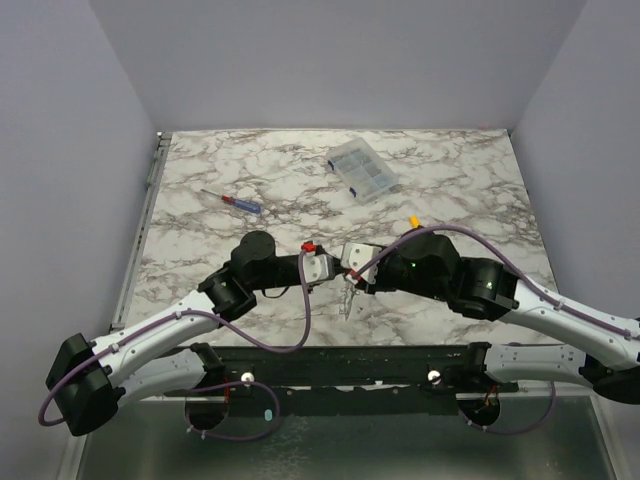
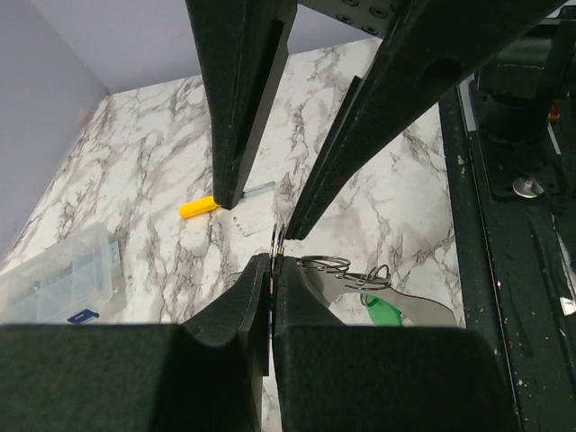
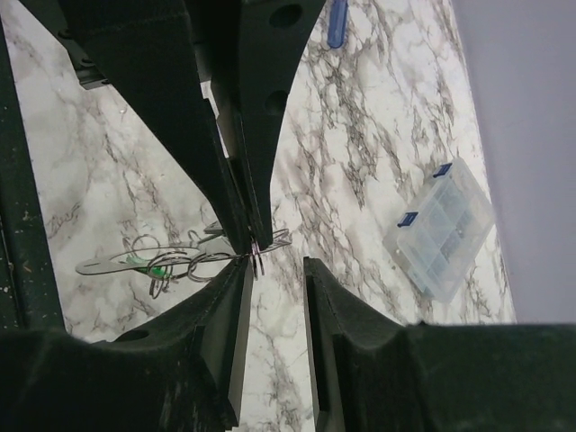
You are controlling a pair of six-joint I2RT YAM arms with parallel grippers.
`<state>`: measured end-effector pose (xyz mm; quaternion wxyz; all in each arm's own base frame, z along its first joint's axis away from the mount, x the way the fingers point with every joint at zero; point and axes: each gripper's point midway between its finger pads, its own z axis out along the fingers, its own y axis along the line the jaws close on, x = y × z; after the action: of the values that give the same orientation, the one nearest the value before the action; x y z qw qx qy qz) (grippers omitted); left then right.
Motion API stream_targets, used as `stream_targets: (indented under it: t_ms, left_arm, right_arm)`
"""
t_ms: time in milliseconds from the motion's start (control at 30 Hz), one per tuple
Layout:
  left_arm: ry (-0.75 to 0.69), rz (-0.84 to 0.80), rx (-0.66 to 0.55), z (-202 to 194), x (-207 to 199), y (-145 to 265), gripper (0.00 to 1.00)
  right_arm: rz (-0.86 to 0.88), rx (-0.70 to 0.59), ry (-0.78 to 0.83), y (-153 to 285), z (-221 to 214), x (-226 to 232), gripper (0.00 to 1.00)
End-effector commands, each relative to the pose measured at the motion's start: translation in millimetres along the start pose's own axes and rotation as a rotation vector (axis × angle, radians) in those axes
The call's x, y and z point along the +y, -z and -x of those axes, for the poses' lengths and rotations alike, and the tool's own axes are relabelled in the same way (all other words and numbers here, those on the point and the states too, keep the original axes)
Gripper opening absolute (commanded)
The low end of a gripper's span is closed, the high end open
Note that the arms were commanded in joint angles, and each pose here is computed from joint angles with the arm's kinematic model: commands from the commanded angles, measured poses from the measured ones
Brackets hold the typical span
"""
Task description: Put the keys on the keyring
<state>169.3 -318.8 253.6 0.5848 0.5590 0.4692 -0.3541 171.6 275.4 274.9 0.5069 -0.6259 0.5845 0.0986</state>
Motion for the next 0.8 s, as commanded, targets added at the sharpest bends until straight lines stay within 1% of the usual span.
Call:
stream_targets:
  t_ms: [0, 233, 367, 500, 567, 633, 767]
  left_arm:
    - [-0.059, 0.02, -0.051, 25, 8, 0, 0.0]
    - [-0.07, -0.004, -0.066, 30, 2, 0, 0.0]
    - [-0.075, -0.008, -0.067, 30, 0, 0, 0.0]
    - [-0.079, -0.013, -0.065, 29, -2, 0, 0.0]
    - [-0.08, -0.014, -0.066, 30, -2, 0, 0.0]
    - [-0.081, -0.015, -0.064, 30, -3, 0, 0.0]
    - [-0.088, -0.005, -0.056, 28, -1, 0, 0.0]
  right_arm:
    - [-0.056, 0.02, 0.024, -5, -6, -7, 0.38]
    - [-0.065, 0.055, 0.04, -14, -17, -5, 0.38]
    - [-0.071, 0.043, 0.041, -15, -15, -6, 0.36]
    - [-0.064, 0.04, 0.041, -16, -14, -5, 0.31]
    - [-0.054, 0.041, 0.041, -17, -14, -3, 0.26]
    - [-0.04, 0.044, 0.041, -18, -14, -1, 0.23]
    - [-0.006, 0.061, 0.045, -23, -17, 5, 0.21]
